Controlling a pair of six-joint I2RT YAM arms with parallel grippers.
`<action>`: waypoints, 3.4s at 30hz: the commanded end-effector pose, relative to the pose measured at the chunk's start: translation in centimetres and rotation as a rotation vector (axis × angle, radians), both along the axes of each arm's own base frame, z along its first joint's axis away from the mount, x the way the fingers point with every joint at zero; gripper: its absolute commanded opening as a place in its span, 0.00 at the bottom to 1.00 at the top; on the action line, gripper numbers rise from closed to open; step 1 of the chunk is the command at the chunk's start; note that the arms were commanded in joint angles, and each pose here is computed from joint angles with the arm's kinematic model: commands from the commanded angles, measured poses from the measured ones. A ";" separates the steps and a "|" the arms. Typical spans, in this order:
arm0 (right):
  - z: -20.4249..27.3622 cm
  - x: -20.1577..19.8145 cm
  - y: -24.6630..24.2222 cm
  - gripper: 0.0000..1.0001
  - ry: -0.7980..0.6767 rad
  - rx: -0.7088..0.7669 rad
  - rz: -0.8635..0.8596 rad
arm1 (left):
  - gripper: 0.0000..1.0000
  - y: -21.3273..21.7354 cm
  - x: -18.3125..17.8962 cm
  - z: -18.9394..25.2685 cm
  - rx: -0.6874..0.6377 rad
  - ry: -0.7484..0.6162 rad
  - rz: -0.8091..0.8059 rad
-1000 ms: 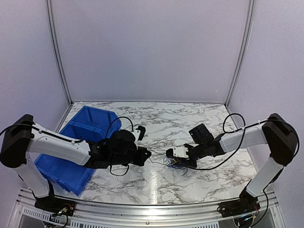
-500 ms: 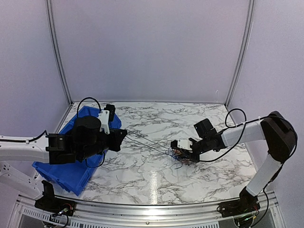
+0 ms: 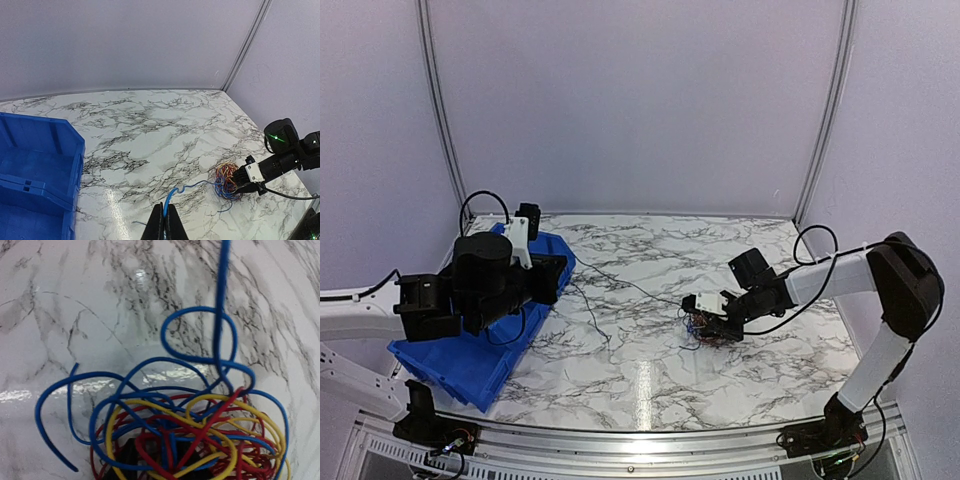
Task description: Untangle the cables
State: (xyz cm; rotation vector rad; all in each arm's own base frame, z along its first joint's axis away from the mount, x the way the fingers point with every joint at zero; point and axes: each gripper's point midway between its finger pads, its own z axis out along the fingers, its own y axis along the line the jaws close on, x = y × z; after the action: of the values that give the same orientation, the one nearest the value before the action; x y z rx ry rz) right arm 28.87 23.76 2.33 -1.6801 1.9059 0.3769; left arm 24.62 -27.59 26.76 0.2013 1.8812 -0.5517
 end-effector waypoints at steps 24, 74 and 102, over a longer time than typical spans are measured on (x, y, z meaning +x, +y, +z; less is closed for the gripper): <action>2.9 3.2 6.2 0.29 -0.041 -0.005 0.017 | 0.00 -0.8 -0.2 -6.3 0.023 0.101 -0.019; 28.6 -0.3 8.3 0.63 -0.075 0.489 0.112 | 0.00 -11.6 -0.6 3.8 0.014 0.031 -0.469; 29.4 -3.2 14.5 0.00 0.097 0.568 0.206 | 0.15 -10.9 3.9 -0.3 -0.067 -0.053 -0.223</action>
State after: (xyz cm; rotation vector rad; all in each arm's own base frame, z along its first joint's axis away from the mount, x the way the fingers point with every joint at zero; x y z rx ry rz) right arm 25.72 38.63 27.24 -1.5347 1.5489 1.0300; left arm 26.29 -38.27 26.26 0.5079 1.8605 -0.7705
